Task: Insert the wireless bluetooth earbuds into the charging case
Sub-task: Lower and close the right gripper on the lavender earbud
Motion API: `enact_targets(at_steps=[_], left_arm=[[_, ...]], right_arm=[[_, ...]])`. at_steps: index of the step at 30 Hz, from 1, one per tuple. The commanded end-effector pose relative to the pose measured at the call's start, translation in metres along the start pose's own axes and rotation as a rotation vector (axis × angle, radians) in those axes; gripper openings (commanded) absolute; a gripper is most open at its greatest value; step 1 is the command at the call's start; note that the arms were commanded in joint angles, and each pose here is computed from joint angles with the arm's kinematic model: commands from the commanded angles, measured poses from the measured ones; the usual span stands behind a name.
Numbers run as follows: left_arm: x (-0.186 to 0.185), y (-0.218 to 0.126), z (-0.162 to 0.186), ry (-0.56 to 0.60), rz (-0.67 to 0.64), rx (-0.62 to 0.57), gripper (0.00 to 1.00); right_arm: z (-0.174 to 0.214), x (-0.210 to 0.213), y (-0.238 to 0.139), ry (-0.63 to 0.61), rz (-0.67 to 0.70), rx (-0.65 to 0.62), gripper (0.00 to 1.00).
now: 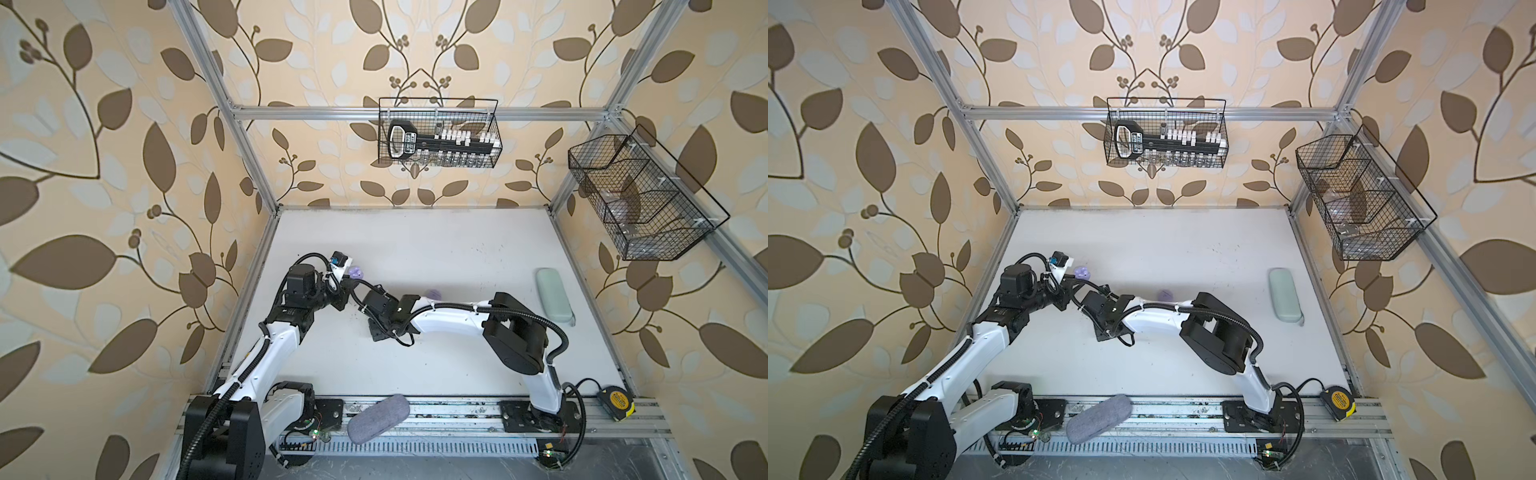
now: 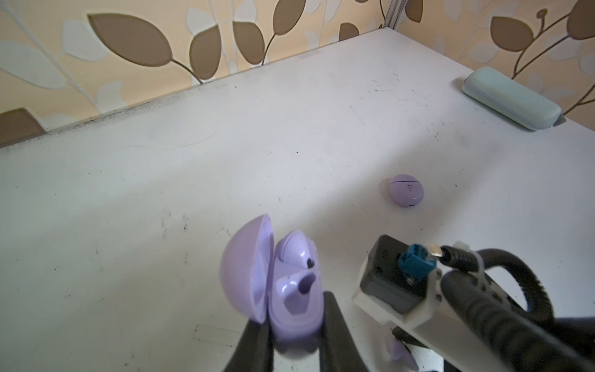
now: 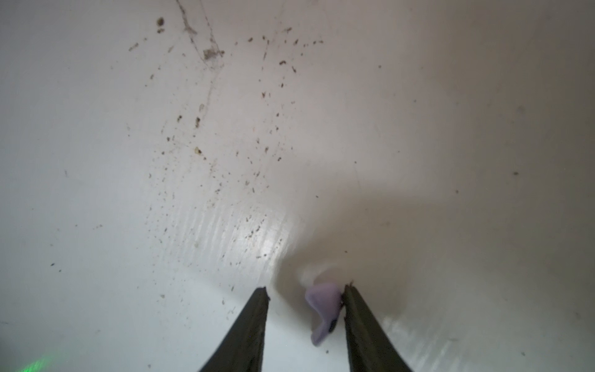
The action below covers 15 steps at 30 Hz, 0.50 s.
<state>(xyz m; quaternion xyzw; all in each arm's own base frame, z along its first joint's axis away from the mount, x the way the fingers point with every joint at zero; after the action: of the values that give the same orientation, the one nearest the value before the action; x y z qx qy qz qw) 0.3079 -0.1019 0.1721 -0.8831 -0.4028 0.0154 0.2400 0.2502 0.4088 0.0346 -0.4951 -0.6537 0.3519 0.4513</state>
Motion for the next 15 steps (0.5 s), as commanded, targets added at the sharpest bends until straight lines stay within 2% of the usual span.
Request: enact_targets(at_steps=[1,11,15], left_arm=[[0.0065,-0.0012,-0.0061,0.006,-0.023,-0.027,0.00],[0.0058,-0.0001,-0.0053,0.002,-0.017,-0.026,0.01],[0.0055,0.0000,-0.0058,0.001,-0.013,-0.027,0.01]], right_arm=[[0.0054,-0.0031,0.0060,-0.025,0.039,0.018,0.40],[0.0088,-0.0065,0.0072,-0.073,0.076,0.022,0.40],[0.0079,-0.0076,0.0077,-0.095,0.101,0.021,0.35]])
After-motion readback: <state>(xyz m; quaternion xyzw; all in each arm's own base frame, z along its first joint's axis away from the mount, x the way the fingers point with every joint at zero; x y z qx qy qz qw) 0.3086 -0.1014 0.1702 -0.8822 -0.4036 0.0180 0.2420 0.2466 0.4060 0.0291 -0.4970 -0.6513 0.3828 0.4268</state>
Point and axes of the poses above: each gripper's point midway between its finger pads, its own y axis out along the fingers, its own x axis along the line the jaws close on, z = x × y, the point moved 1 cm from there along -y, back along the fingers, and after that the axes turned 15 degrees about y, right-handed, at the moved point
